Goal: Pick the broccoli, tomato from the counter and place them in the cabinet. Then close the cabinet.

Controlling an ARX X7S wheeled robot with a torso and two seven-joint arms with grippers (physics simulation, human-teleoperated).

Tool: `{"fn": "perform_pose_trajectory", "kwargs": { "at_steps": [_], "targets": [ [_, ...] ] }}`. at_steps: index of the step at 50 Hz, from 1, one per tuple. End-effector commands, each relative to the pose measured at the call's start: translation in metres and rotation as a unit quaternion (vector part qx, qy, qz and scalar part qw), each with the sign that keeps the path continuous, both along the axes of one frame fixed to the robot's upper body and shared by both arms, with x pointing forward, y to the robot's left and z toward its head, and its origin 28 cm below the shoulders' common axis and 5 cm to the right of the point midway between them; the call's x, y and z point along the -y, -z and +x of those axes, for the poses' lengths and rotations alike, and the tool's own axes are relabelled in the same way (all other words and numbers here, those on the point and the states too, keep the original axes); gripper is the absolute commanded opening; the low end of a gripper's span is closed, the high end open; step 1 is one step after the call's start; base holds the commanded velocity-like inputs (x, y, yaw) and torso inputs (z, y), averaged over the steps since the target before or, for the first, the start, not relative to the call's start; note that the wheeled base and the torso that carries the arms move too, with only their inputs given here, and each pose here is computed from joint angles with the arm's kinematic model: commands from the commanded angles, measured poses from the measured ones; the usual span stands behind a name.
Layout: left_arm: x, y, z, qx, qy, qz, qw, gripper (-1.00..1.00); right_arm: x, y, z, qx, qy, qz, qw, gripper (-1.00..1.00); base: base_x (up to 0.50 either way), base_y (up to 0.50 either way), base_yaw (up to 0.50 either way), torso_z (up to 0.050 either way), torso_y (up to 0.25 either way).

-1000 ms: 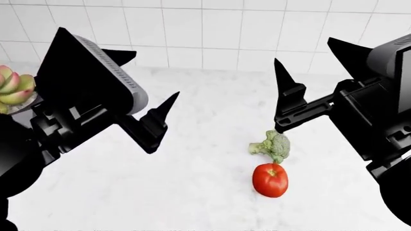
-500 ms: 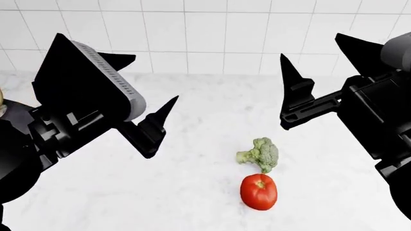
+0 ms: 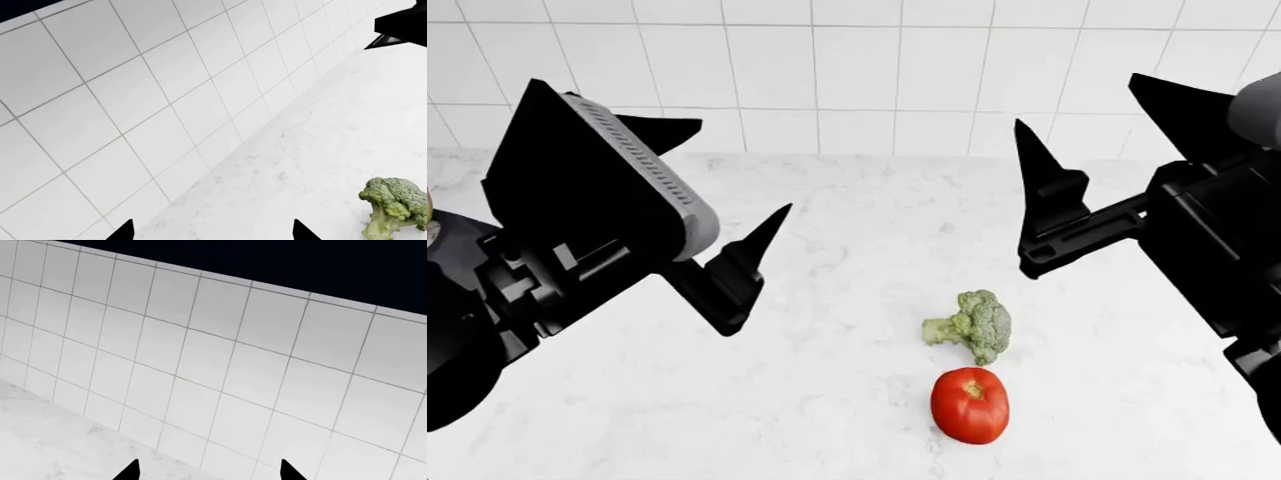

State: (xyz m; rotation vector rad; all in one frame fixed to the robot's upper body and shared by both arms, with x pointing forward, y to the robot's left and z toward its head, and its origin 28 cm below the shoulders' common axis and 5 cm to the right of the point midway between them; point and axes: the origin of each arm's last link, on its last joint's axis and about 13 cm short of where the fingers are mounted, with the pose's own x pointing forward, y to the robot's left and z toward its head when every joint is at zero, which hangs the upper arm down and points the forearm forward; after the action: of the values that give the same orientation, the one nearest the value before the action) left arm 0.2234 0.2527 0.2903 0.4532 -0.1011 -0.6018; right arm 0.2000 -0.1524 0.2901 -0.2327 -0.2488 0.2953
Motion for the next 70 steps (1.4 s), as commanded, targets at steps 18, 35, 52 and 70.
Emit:
{"fn": "perform_pose_trajectory", "kwargs": {
  "at_steps": [18, 35, 52, 70],
  "targets": [
    [-0.006, 0.009, -0.006, -0.003, -0.005, -0.003, 1.0, 1.0, 0.015, 0.011, -0.044, -0.064, -0.127, -0.056, 0.988, 1.0, 0.0, 0.0, 0.0, 0.0, 0.0],
    [-0.006, 0.011, -0.006, -0.004, -0.005, -0.001, 1.0, 1.0, 0.015, 0.039, -0.061, -0.112, -0.204, -0.084, 0.969, 1.0, 0.0, 0.0, 0.0, 0.0, 0.0],
    [-0.007, 0.011, -0.009, -0.005, -0.005, -0.003, 1.0, 1.0, 0.011, 0.069, -0.053, -0.155, -0.212, -0.091, 0.961, 1.0, 0.0, 0.0, 0.0, 0.0, 0.0],
    [-0.009, 0.016, -0.006, -0.008, -0.008, -0.002, 1.0, 1.0, 0.01, 0.097, -0.046, -0.197, -0.203, -0.105, 0.953, 1.0, 0.0, 0.0, 0.0, 0.0, 0.0]
  ]
}}
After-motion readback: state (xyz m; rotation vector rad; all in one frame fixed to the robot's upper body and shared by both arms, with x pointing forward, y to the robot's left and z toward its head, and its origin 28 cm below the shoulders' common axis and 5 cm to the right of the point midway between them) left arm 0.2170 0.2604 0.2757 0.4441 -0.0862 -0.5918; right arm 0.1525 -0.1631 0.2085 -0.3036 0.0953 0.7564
